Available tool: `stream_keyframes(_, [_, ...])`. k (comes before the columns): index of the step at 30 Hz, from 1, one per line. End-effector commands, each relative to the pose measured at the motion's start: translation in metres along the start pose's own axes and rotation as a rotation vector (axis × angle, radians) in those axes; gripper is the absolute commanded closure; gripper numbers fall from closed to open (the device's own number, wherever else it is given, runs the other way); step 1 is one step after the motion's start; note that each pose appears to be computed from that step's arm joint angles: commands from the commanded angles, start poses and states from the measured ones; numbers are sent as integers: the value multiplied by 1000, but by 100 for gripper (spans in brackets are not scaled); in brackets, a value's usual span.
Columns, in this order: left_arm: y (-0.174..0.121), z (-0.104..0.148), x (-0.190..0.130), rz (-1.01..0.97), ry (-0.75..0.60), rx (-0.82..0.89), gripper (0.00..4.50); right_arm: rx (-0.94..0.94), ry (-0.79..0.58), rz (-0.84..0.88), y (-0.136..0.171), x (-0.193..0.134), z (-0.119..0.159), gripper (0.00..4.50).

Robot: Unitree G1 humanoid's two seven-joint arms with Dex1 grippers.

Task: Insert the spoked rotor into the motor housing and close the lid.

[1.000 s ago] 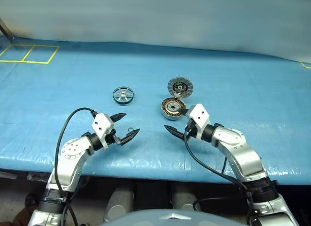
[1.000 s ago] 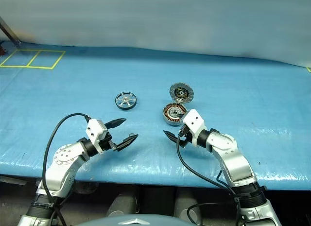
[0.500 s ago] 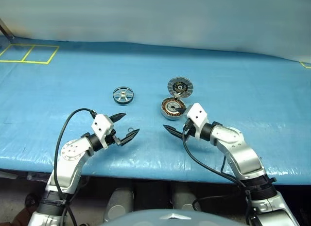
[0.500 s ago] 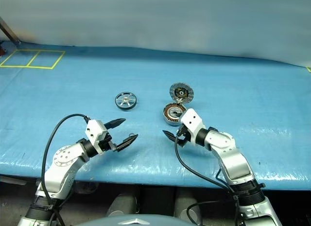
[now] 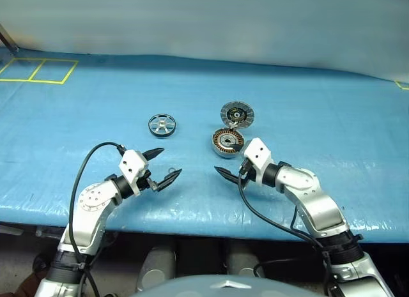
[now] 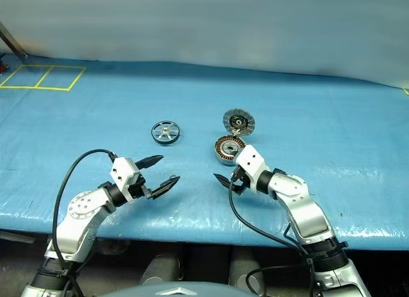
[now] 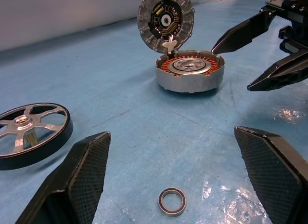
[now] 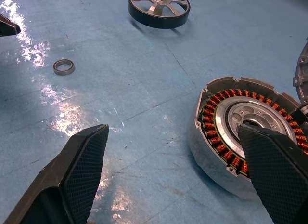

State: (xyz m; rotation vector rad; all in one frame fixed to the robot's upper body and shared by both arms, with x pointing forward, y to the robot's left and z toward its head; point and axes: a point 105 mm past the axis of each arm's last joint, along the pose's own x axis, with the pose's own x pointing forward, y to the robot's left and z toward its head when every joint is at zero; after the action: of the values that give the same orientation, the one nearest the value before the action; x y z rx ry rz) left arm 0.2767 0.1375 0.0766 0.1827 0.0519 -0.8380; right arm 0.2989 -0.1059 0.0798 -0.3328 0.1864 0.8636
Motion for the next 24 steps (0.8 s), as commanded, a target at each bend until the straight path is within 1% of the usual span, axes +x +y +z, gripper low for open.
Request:
stream_keyframes(1, [6,16,-4,34,-46,86,0,-27,-20,16,3,-1,9,1])
stream_keyframes(6, [6,16,-7,49,-62,81,0,-76,9,31,3,-5,9,1])
stream_keyframes(10, [4,14,-9,48,-59,87,0,-247,124,72,0,-10,6,1])
stream_keyframes(15, [-3,7,-12,41,-36,76,0,-462,211,146,-14,-13,26,1])
stream_keyframes(20, [-7,1,-12,58,-39,58,0,-583,292,185,-35,-6,34,1])
stream_keyframes(24, [-11,-4,-11,65,-43,44,0,-640,326,236,-42,3,38,1])
